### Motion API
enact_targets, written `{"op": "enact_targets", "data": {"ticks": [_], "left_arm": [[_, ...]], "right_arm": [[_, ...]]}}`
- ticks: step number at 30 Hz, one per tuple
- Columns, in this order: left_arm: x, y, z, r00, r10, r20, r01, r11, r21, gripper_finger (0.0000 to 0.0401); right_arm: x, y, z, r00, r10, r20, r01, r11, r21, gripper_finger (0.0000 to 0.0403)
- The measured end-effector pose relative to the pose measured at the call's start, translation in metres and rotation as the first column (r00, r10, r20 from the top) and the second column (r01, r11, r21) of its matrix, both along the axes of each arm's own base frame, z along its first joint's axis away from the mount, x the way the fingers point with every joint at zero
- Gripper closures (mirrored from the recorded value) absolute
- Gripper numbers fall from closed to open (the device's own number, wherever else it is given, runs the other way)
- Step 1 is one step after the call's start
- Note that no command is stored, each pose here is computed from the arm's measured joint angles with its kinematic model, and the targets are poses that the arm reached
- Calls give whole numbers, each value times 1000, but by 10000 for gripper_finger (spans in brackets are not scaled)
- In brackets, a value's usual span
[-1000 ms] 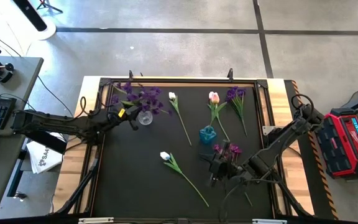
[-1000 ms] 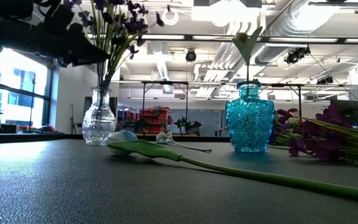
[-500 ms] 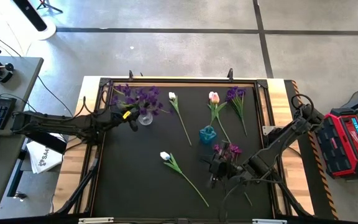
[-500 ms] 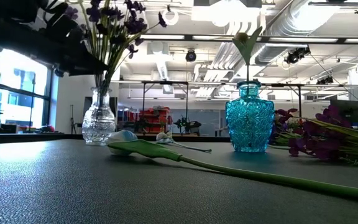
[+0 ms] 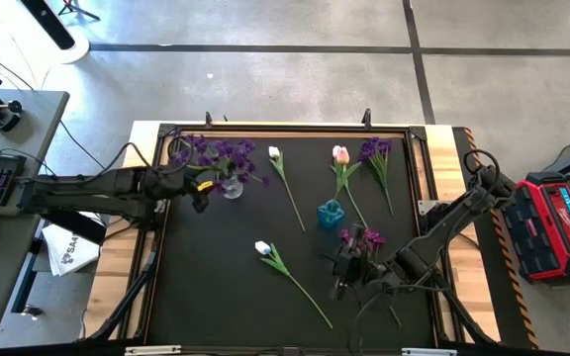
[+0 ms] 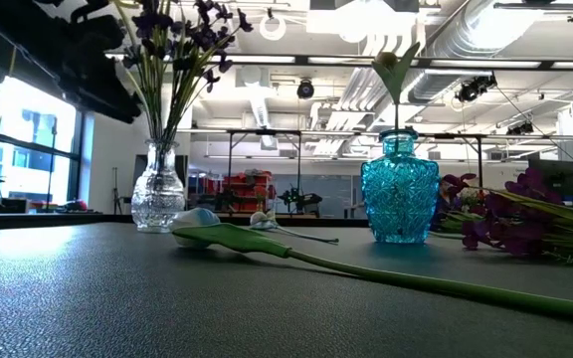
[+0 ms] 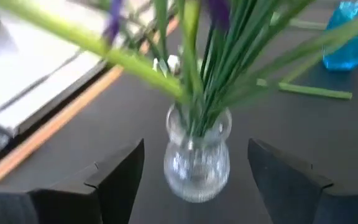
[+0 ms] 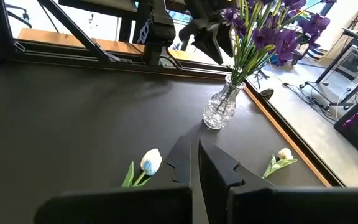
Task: Sort flowers into vase by color
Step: Put the bottom white flower into the blue vase
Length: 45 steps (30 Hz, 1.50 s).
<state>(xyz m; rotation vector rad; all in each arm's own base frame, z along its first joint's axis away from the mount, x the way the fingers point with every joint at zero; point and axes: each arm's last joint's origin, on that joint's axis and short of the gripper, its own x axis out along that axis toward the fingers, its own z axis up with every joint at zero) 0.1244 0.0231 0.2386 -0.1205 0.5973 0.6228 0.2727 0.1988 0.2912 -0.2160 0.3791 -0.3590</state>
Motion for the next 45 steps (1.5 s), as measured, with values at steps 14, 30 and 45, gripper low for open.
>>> {"op": "enact_targets", "data": {"ticks": [14, 30, 45], "left_arm": [[-2, -30, 16, 985, -163, 48, 170, 948, -268, 128], [21, -116, 1, 939, -317, 138, 340, 916, -212, 128], [67, -163, -40, 937, -308, 163, 313, 950, -7, 128]], "right_arm": [[-7, 9, -1, 999, 47, -14, -47, 999, -1, 403], [-42, 21, -26, 952, 128, -277, -13, 924, 381, 403], [28, -8, -80, 928, 12, -371, 156, 895, 418, 330]]}}
